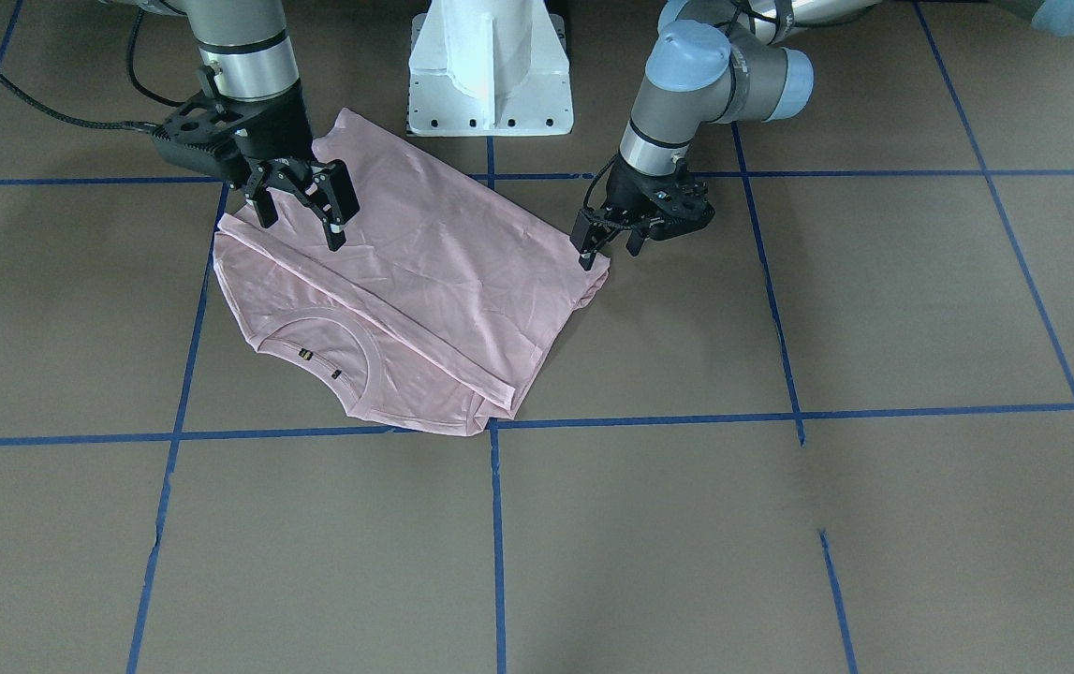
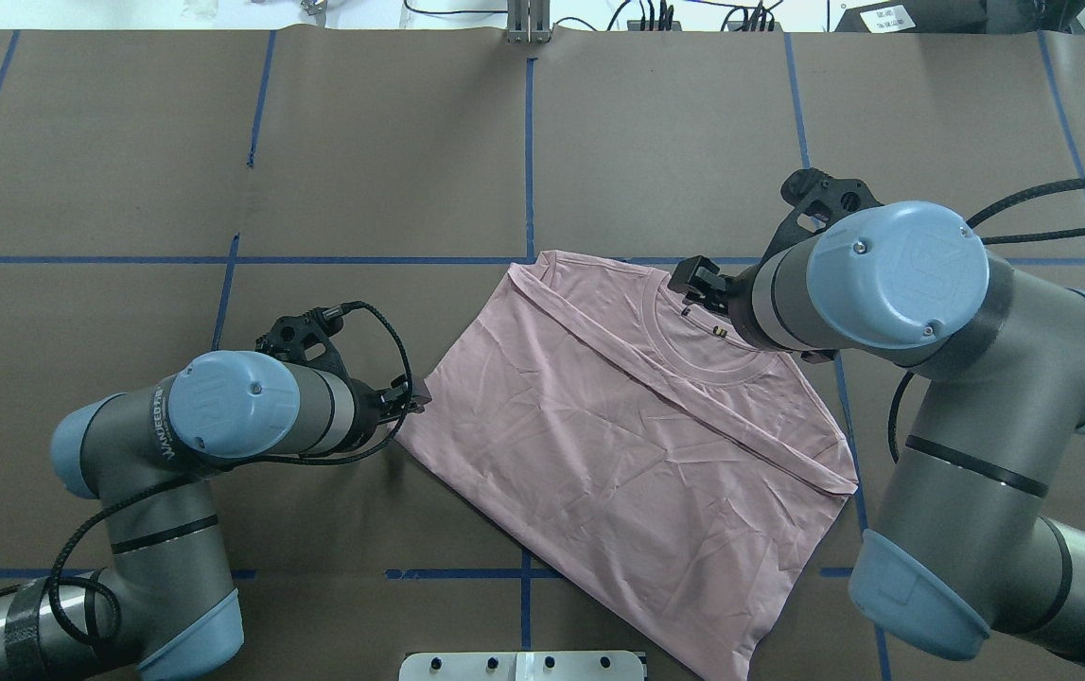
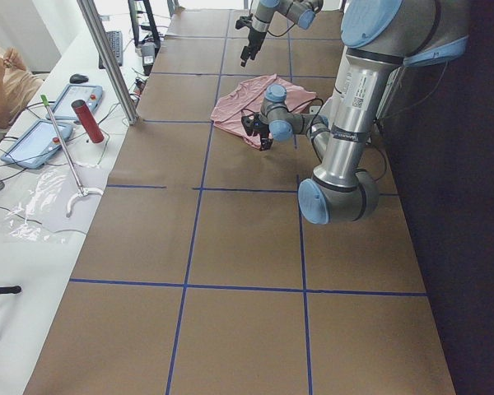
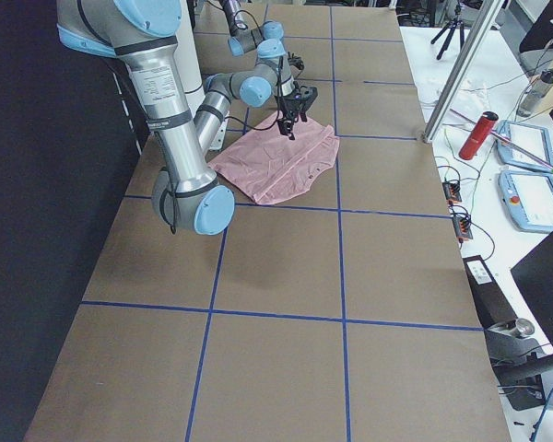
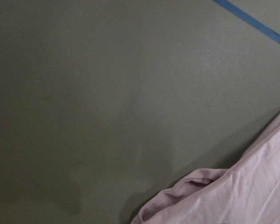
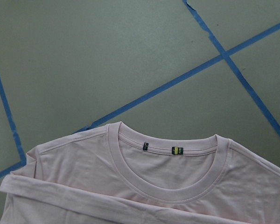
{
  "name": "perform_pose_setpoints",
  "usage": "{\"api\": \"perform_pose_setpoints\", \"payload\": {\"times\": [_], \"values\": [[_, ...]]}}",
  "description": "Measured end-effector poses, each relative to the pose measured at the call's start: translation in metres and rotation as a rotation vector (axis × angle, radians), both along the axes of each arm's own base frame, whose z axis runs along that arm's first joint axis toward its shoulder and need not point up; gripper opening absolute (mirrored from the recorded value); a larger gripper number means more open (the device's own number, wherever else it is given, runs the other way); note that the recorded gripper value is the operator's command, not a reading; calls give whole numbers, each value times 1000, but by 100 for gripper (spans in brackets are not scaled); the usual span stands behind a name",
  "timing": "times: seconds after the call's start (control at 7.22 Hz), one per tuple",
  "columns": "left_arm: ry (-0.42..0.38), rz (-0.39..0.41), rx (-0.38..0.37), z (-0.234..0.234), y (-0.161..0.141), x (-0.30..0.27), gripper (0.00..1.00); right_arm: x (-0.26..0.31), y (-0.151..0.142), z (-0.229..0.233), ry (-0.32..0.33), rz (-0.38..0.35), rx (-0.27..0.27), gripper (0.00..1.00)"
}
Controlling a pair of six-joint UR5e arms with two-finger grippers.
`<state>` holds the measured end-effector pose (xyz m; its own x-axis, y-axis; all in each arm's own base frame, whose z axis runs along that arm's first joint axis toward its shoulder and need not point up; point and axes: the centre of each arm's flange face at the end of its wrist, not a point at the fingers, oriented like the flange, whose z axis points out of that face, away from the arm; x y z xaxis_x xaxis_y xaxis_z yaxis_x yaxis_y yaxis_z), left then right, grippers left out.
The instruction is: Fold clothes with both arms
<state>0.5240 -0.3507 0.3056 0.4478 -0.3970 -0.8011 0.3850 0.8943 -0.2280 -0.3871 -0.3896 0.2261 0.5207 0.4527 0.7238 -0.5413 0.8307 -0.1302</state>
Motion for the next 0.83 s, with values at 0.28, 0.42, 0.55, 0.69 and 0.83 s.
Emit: {"api": "perform_pose_setpoints", "payload": {"times": [0.28, 0.42, 0.55, 0.69, 0.83], "values": [[0, 17, 0, 0, 9, 7, 58, -2, -2, 2, 5, 0, -3, 100], [0, 19, -1, 0, 10, 8, 56, -3, -2, 2, 6, 0, -3, 100], [1, 20, -1, -1, 10, 9, 56, -3, -2, 3, 7, 0, -4, 100], [0, 20, -1, 0, 10, 10, 55, -3, -2, 3, 5, 1, -4, 100], [-2, 21, -1, 0, 10, 11, 51, -4, -2, 1, -5, 2, 1, 100]]}}
